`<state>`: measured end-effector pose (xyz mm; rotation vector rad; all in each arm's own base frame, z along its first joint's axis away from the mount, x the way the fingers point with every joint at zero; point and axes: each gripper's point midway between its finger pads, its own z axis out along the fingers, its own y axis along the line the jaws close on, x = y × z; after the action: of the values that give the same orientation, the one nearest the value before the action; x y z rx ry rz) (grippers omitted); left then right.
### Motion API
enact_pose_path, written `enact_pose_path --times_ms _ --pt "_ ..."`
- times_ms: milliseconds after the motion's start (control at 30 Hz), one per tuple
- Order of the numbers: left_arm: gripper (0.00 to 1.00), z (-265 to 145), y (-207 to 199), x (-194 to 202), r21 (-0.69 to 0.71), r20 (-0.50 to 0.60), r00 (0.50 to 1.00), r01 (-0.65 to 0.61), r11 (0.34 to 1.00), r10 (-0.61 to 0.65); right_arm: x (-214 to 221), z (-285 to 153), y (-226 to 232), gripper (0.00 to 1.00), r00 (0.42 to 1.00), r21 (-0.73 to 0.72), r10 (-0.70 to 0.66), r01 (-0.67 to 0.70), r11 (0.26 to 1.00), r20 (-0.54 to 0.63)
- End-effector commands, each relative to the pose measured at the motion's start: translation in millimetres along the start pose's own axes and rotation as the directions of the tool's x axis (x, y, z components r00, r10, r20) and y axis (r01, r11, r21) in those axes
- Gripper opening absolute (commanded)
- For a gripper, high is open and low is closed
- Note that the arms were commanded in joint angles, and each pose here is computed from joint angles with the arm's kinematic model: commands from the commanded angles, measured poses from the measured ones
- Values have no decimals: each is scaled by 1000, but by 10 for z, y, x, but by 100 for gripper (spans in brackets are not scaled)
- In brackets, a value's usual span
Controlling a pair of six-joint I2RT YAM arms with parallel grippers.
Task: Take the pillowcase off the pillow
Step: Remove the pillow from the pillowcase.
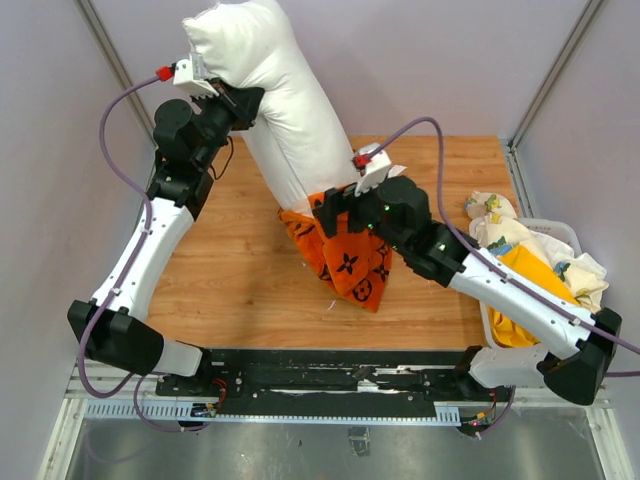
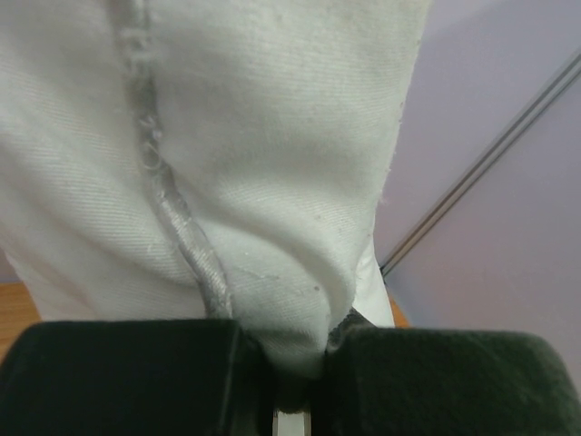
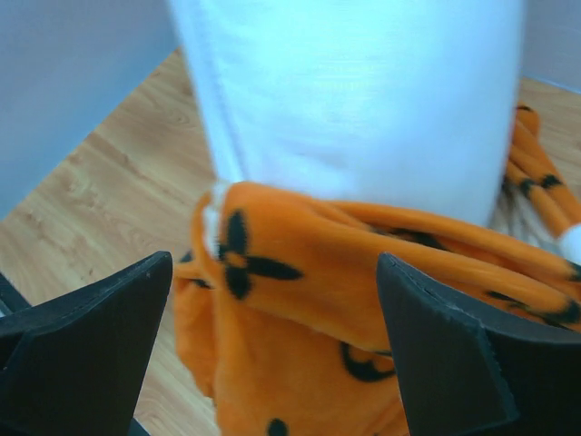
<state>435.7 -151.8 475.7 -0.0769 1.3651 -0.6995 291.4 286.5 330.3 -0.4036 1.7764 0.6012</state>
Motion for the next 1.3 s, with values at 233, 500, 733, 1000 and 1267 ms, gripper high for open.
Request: enact_pose_path --times_ms 233,500,733,1000,1267 --pt "0 -222 -432 -828 84 254 966 -71 994 48 312 261 407 88 961 154 -265 274 949 -77" --pt "0 -259 -417 -871 65 261 963 -86 994 66 796 260 116 61 868 271 -405 479 835 -286" --pt "0 -379 -227 -1128 -91 320 931 -155 984 176 1177 -197 -159 6 874 250 -348 441 862 -339" --pt "0 -657 19 -1505 -304 353 873 -233 924 336 1916 -683 -282 1 867 182 -180 292 939 -466" --pt "0 -849 -50 -1699 -323 379 850 -249 913 366 2051 -817 -388 1 849 217 -145 289 932 -508"
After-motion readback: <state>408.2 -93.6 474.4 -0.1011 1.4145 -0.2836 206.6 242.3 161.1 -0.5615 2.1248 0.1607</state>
